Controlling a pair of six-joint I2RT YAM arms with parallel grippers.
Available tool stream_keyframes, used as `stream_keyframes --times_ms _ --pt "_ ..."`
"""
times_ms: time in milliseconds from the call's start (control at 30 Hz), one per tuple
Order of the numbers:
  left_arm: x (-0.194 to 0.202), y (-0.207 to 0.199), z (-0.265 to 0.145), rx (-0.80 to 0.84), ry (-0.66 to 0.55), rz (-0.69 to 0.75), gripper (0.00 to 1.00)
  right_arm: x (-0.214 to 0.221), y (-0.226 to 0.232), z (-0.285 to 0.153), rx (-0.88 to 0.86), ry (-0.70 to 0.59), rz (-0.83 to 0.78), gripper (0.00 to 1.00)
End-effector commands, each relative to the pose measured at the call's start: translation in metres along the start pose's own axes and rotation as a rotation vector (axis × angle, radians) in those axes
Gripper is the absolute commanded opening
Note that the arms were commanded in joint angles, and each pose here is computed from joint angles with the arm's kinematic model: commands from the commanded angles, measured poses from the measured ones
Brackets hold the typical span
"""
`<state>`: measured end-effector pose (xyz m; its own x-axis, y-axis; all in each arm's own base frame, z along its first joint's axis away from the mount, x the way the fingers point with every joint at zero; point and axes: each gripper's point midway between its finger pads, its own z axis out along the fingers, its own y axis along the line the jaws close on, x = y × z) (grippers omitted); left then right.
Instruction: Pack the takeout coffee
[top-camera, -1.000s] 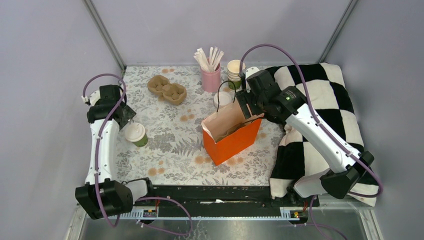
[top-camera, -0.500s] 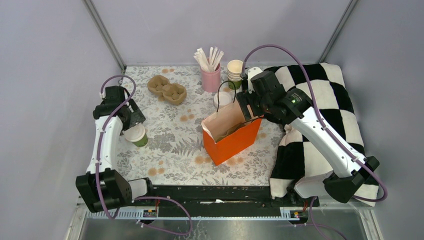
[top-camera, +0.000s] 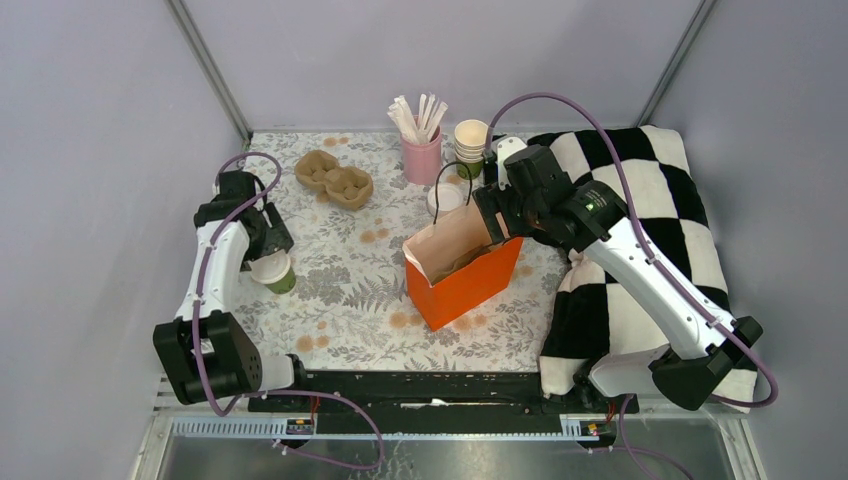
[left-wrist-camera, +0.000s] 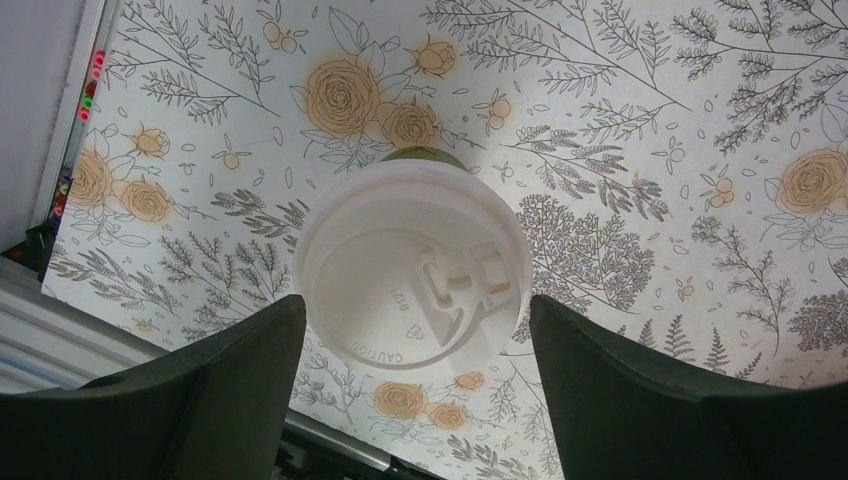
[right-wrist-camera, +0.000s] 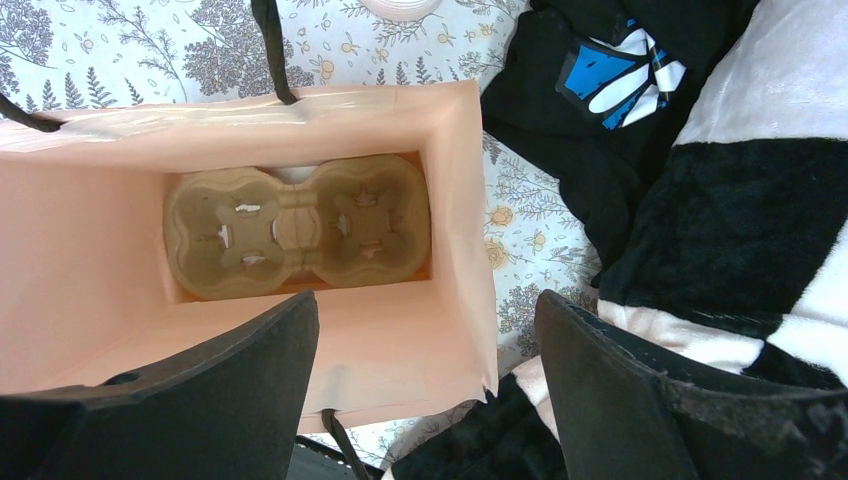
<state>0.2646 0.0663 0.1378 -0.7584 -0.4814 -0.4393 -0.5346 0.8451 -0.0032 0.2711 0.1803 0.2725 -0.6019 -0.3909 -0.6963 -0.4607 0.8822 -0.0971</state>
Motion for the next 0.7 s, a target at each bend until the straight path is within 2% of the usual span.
stream_keyframes --times_ms 0,167,467,667 --pt "-0.010 -0.002 0.003 0.004 -0.035 0.024 0.84 -0.010 0.002 -0.005 -0.021 -0.052 0.003 0.85" --pt "-0.010 0.002 0.000 -0.010 -0.044 0.014 0.93 -0.009 0.002 -0.005 -0.023 -0.053 0.001 0.85" --pt "-0.007 0.010 0.002 -0.056 -0.042 0.000 0.92 -0.011 0.005 -0.006 -0.043 -0.063 0.002 0.85" --pt "-0.009 0.004 0.007 -0.021 -0.051 0.019 0.93 -0.008 0.005 -0.005 -0.043 -0.059 0.001 0.85"
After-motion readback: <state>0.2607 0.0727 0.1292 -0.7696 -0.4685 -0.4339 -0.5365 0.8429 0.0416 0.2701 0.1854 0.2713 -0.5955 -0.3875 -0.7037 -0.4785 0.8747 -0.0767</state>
